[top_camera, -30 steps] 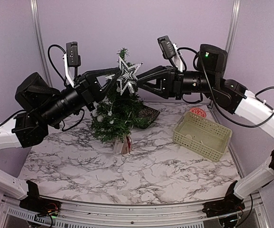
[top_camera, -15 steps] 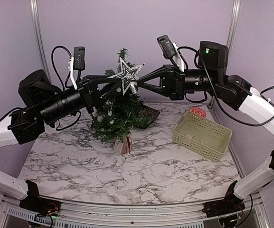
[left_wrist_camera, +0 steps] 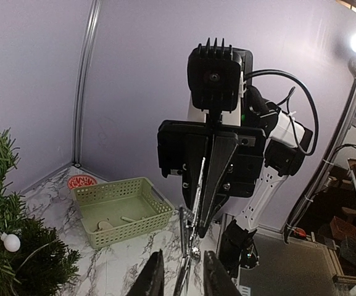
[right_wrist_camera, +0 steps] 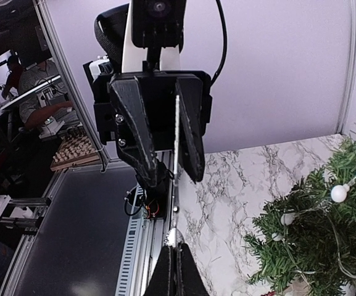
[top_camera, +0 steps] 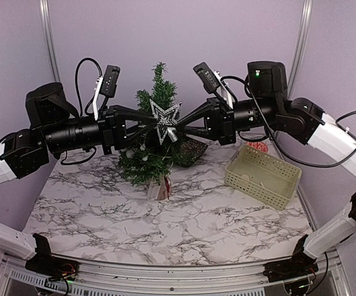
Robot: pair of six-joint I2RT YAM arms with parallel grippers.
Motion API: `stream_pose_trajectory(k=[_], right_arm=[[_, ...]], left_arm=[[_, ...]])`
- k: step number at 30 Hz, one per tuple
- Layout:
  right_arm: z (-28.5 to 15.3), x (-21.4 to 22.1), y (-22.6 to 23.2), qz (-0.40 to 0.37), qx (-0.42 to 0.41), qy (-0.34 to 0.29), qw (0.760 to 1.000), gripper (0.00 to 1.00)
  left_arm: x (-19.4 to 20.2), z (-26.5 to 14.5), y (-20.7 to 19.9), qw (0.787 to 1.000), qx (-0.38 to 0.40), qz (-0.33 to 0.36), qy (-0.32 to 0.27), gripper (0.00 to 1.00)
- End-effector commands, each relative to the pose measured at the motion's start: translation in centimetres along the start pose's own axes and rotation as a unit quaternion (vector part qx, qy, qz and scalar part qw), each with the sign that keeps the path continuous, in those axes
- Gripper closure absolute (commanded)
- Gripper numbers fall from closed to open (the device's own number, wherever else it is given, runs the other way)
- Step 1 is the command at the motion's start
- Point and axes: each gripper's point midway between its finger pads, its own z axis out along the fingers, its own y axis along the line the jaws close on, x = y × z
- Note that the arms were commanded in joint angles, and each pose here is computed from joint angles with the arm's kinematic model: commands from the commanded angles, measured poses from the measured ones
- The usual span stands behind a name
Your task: Decorate the small christmas tree
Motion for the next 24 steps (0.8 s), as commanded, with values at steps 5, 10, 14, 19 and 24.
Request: stream_pose_trajectory(k=[5, 10, 14, 19, 24], right_arm=[[0.3, -0.9, 0.6, -0.016, -0.014, -0.002, 1.000, 1.00], [0.2, -1.5, -0.5, -0.014, 0.014, -0.011, 1.000, 0.76], [-2.0, -3.0, -3.7, 0.014, 0.058, -0.054, 0.997, 0.58], [-4.5, -4.9, -7.9, 0.006, 0.147, -0.100, 0.984, 0.54], [-5.3, -5.3, -11.3, -0.006, 0.222, -0.110, 0.969, 0.49]], left_arm=[[-1.3, -0.1, -1.1, 0.999, 0.036, -0.009, -0.017, 1.00], [-2.9, -1.5, 1.7, 0.997, -0.025, -0.030, -0.066, 1.00], [-6.2, -4.5, 5.9, 0.982, -0.113, -0.039, -0.146, 1.00], [-9.8, -7.3, 10.4, 0.954, -0.221, -0.019, -0.204, 1.00], [-11.4, -8.5, 13.4, 0.934, -0.286, 0.022, -0.214, 1.00]])
